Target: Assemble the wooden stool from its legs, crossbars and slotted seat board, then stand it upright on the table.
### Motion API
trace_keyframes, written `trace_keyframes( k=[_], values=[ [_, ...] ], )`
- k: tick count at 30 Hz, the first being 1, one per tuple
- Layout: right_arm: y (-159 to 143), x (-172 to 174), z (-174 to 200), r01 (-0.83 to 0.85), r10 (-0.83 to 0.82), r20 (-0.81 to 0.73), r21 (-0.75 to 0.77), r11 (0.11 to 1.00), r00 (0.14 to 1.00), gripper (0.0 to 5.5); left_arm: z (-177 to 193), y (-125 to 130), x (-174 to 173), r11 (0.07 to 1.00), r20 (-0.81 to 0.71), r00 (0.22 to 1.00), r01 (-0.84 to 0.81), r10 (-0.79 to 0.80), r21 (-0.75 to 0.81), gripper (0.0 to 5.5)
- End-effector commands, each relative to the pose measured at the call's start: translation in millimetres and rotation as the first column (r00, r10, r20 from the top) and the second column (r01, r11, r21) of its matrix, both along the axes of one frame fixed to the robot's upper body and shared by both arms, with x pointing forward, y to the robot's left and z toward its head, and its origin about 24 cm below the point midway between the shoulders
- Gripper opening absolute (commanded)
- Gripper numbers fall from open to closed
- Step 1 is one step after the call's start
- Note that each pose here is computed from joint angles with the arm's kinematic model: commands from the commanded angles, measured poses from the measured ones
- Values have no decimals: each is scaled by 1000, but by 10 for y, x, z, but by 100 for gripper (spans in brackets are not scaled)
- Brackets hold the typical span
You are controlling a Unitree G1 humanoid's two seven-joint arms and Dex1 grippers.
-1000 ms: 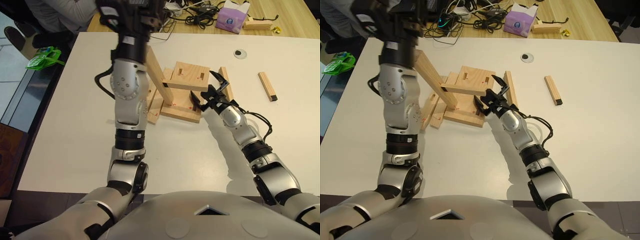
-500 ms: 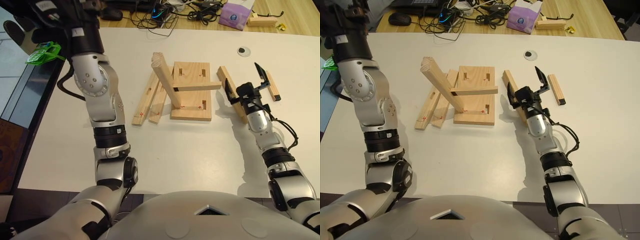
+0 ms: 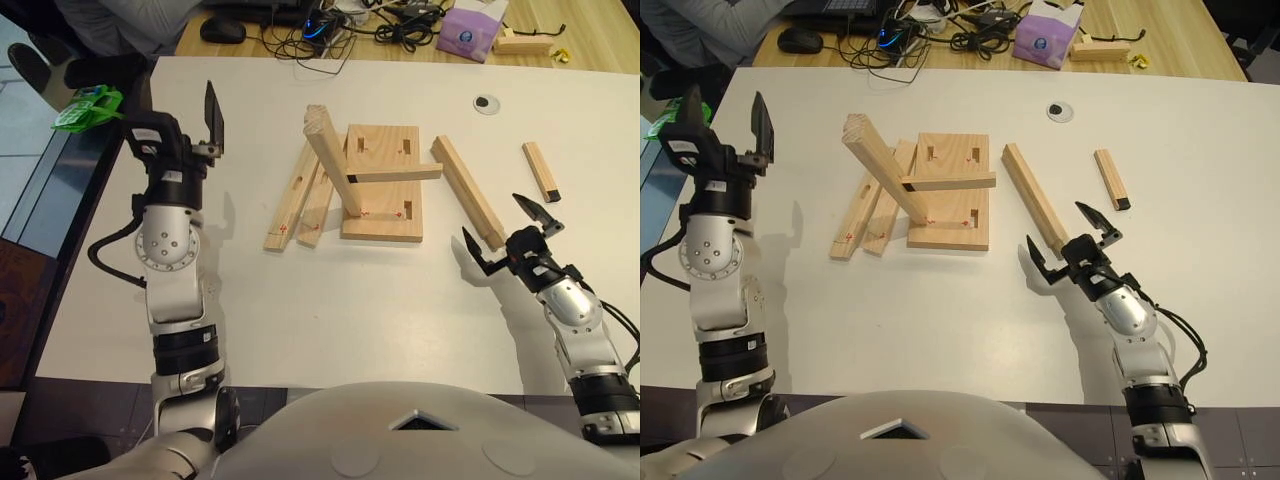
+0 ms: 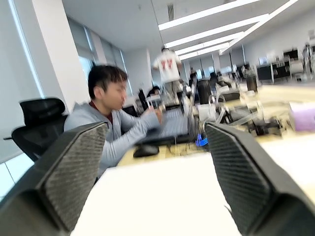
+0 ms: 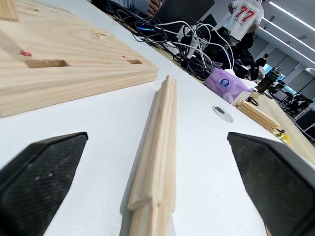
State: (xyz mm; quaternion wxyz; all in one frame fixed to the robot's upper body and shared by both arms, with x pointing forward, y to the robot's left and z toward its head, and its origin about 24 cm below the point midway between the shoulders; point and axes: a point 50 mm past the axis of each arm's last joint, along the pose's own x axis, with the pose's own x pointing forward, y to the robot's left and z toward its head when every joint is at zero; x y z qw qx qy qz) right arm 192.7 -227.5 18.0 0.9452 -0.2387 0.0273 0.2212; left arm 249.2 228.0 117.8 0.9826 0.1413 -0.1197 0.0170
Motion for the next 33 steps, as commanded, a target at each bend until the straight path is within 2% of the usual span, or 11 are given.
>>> trace_keyframes(
  k=[1,3,6,11,15,18,20,24,30,33],
  values=[
    [-16,-44,20,42,-42,-3,-3,999,999,540,-294,-6,-197,997,-283,958,53,-34,60,361],
    [9,-67,-13,48,-48,0,-20,999,999,540,-446,-151,-354,994,-420,903,105,-86,24,361],
    [23,-122,-48,58,-58,-1,-34,998,998,540,-444,-317,-510,978,-509,836,193,-206,-79,361],
    [0,-204,-99,81,-82,-6,-53,995,997,540,-293,-251,-625,967,-553,798,247,-239,-62,438],
    [10,-205,-103,95,-95,12,-57,994,995,540,-333,-320,-680,956,-592,754,264,-285,-124,497],
    [37,-194,-94,87,-86,24,-60,994,996,540,-530,-298,-732,963,-700,662,215,-268,-165,535],
    [50,-185,-94,84,-82,28,-60,995,996,540,-654,-215,-756,977,-750,627,150,-212,-151,538],
    [74,-184,-90,90,-88,40,-54,994,995,540,-767,-207,-754,983,-781,598,128,-181,-130,538],
    [123,-74,-41,75,-71,68,-47,996,995,540,-881,-317,-613,981,-763,617,116,-192,-153,538],
    [148,-25,-13,63,-59,81,-43,997,995,540,-920,-270,-547,986,-759,629,96,-165,-135,538]
  ],
)
